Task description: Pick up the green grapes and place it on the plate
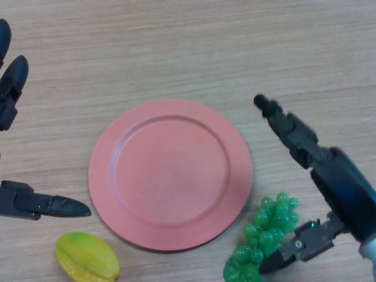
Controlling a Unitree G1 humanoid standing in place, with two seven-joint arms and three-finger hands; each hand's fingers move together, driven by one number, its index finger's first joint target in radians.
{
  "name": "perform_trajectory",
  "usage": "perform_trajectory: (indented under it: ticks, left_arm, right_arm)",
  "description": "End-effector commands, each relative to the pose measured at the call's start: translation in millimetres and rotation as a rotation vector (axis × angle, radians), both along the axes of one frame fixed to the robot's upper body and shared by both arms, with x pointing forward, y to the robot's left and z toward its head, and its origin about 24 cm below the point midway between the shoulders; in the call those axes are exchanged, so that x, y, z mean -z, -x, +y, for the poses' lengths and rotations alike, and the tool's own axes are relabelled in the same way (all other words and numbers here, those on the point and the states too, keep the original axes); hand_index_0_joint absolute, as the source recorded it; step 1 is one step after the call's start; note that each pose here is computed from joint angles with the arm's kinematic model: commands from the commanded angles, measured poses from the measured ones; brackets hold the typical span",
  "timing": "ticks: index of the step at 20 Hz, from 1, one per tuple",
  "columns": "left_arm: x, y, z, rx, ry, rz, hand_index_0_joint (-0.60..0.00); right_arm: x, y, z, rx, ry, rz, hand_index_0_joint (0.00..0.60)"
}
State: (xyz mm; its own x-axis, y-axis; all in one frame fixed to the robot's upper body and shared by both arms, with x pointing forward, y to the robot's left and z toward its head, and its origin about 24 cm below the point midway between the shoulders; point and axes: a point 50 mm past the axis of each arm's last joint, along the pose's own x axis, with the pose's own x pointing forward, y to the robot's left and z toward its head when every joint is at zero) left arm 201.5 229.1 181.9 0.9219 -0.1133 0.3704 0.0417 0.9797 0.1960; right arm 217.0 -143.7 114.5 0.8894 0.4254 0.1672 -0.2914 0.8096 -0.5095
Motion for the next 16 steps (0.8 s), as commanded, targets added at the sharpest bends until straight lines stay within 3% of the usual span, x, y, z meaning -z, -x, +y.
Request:
perform_trajectory:
  ticks: [1, 5, 9, 13, 16]
  left_arm:
    - [-28, 12.3, -1, -0.011, -0.074, -0.186, 0.0]
    - [-27, 13.8, -4, -0.012, -0.075, -0.182, 0.0]
    - [-29, 14.7, -5, -0.006, -0.076, -0.181, 0.0]
    - [-27, 16.3, -3, -0.011, -0.069, -0.181, 0.0]
    - [-25, 16.7, -1, -0.015, -0.062, -0.175, 0.0]
  right_arm:
    - [-12, 7, -7, -0.004, 0.036, -0.192, 0.0]
    - [15, 4, -10, 0.032, 0.089, -0.17, 0.0]
    - [36, -7, -16, 0.099, 0.139, -0.233, 0.0]
    - [56, -14, -21, 0.169, 0.13, -0.221, 0.0]
    - [68, -14, -22, 0.219, 0.094, -0.168, 0.0]
